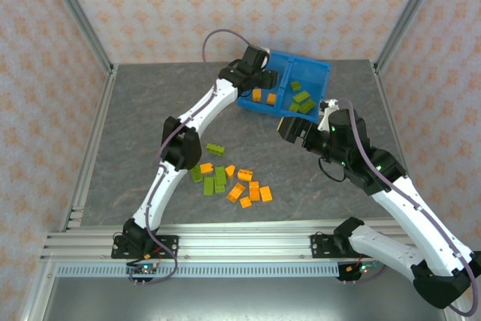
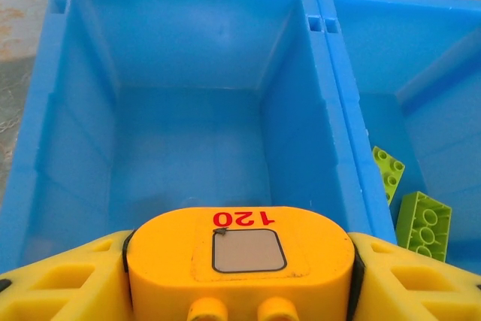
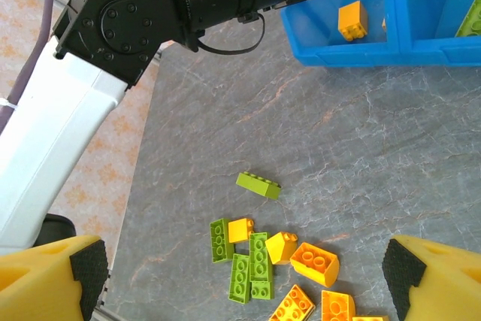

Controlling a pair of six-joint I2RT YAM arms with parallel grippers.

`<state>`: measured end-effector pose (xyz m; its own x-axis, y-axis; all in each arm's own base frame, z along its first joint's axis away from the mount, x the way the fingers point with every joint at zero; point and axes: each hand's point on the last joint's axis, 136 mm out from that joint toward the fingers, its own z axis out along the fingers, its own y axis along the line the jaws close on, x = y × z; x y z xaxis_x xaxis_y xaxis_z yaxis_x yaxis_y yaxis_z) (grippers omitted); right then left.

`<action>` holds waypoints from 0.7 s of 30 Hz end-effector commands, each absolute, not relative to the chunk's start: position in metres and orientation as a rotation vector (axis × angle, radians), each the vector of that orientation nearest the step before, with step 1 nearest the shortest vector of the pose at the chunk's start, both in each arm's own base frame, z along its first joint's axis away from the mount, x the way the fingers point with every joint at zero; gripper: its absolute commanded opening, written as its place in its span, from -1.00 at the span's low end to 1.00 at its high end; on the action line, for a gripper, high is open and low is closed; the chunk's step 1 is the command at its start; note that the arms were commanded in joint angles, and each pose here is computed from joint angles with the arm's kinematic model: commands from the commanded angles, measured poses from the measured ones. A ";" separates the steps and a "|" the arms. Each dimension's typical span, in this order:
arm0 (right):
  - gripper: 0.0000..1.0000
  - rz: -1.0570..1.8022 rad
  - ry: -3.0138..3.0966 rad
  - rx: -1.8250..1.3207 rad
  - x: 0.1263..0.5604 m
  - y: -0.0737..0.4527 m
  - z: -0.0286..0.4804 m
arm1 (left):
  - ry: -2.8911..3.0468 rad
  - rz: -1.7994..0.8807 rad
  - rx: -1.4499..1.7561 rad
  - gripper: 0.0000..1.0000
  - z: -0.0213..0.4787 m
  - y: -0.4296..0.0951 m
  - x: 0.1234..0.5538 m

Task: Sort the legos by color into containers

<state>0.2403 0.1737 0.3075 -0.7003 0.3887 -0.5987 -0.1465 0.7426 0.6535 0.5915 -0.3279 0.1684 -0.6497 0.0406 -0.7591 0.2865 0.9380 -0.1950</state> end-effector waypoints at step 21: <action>0.92 0.825 2.221 0.184 0.241 0.169 0.296 | 2.151 -0.446 0.232 0.58 0.307 -0.311 0.540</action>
<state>0.2431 0.1744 0.2998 -0.7122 0.3811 -0.5895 -0.1277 0.7554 0.6427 0.5719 -0.3246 0.2239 -0.6349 0.0223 -0.7723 0.2911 0.9328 -0.2124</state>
